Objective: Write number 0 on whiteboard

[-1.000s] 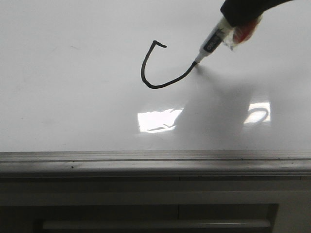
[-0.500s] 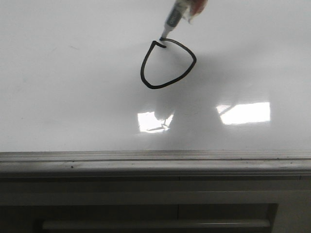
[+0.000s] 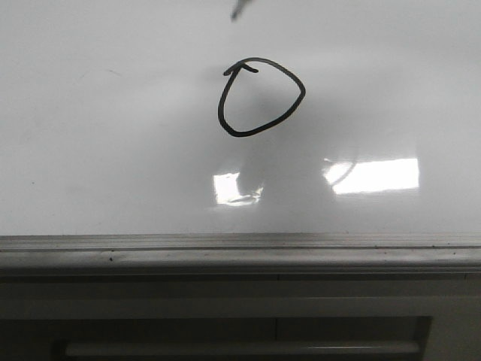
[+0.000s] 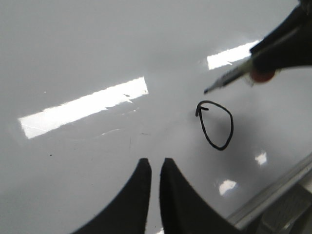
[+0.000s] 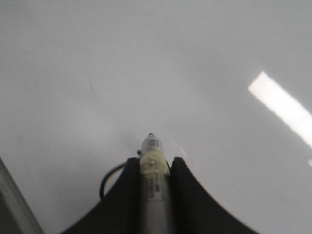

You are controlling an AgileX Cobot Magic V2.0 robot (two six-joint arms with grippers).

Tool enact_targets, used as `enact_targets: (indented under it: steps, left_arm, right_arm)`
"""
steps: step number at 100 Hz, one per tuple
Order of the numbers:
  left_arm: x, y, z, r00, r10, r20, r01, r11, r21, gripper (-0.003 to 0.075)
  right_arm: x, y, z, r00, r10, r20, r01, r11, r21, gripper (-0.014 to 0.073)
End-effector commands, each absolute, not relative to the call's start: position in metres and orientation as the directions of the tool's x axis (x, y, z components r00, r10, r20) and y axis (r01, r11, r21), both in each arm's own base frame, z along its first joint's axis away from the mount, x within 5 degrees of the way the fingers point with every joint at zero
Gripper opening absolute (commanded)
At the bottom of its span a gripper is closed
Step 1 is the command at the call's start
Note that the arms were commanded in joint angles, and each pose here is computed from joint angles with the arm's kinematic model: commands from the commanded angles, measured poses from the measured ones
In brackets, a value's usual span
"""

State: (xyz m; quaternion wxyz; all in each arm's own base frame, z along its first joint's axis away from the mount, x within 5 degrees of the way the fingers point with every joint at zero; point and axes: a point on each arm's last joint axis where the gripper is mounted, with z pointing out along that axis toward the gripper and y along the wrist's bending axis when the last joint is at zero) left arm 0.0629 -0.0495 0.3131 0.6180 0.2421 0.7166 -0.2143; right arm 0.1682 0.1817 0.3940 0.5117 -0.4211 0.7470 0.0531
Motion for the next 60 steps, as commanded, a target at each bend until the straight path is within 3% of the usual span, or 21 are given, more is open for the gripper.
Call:
enact_targets:
  steps: [1, 10, 16, 38, 49, 60]
  left_arm:
    - [0.059, -0.048, 0.34, -0.041, 0.115, -0.993, 0.627, 0.777, 0.064, 0.0264]
    - [0.059, -0.051, 0.355, -0.045, 0.209, -0.977, 0.653, 0.746, 0.129, 0.0521]
    - [0.059, -0.054, 0.368, -0.028, 0.274, -0.961, 0.684, 0.707, 0.182, 0.0579]
    - [0.064, -0.091, 0.394, -0.001, 0.449, -0.894, 0.899, 0.393, 0.196, 0.0399]
    - [0.075, -0.103, 0.402, -0.022, 0.485, -0.874, 0.922, 0.348, 0.17, 0.0331]
    - [0.082, -0.11, 0.404, -0.042, 0.514, -0.857, 0.933, 0.327, 0.15, 0.0315]
  right_arm:
    - [0.143, 0.168, 0.438, 0.039, -0.446, -0.894, -0.683, 0.641, -0.35, -0.0047]
    - [0.129, 0.169, 0.441, 0.05, -0.414, -0.909, -0.725, 0.611, -0.318, -0.0047]
    - [0.119, 0.175, 0.441, 0.07, -0.408, -0.91, -0.76, 0.569, -0.313, -0.0047]
    - [0.096, 0.212, 0.431, 0.176, -0.423, -0.889, -0.842, 0.403, -0.359, -0.0049]
    - [0.083, 0.222, 0.429, 0.204, -0.415, -0.887, -0.868, 0.342, -0.36, -0.0049]
    - [0.069, 0.227, 0.43, 0.235, -0.393, -0.889, -0.886, 0.289, -0.361, -0.005]
